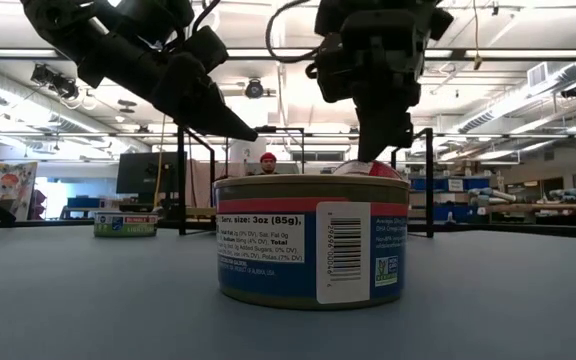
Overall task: Stack canned seafood by type on shelf
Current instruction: Stack the top red tuna can on top red tuna can on the shelf
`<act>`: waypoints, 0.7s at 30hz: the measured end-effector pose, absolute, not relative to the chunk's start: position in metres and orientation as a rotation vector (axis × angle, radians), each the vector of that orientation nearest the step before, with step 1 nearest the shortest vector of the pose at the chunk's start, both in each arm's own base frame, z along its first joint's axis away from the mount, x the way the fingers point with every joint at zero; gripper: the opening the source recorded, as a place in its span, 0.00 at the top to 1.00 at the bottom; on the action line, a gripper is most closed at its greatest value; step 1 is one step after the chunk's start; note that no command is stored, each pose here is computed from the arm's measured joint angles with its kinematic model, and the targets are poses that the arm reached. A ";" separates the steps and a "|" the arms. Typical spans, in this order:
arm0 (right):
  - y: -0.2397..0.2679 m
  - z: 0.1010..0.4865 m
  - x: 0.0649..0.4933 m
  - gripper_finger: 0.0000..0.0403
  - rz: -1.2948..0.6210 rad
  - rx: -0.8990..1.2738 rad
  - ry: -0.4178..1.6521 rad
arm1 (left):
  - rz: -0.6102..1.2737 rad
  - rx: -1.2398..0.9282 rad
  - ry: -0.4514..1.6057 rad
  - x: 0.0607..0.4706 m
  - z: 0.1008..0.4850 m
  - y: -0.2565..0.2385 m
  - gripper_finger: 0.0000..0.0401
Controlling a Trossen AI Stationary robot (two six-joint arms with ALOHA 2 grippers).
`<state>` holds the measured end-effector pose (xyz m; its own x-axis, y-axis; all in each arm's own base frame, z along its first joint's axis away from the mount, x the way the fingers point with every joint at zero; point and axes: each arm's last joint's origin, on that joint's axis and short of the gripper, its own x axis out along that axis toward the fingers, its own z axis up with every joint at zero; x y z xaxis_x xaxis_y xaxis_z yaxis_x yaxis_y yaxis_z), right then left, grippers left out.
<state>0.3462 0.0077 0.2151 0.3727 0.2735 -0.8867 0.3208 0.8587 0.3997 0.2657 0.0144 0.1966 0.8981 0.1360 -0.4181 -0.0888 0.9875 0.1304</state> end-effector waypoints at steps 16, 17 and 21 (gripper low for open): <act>-0.049 0.213 0.339 0.99 -0.011 0.592 1.207 | 0.117 0.109 0.441 0.266 0.196 0.014 0.97; -0.052 0.213 0.337 0.99 -0.014 0.592 1.213 | 0.117 0.109 0.441 0.266 0.196 0.014 0.97; -0.065 0.212 0.333 0.99 -0.028 0.594 1.220 | 0.117 0.109 0.441 0.266 0.196 0.014 0.97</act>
<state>0.3332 -0.0651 0.2122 0.3632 0.2895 -0.8856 0.3300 0.8489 0.4128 0.2656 0.0144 0.1965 0.8977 0.1359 -0.4192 -0.0888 0.9875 0.1299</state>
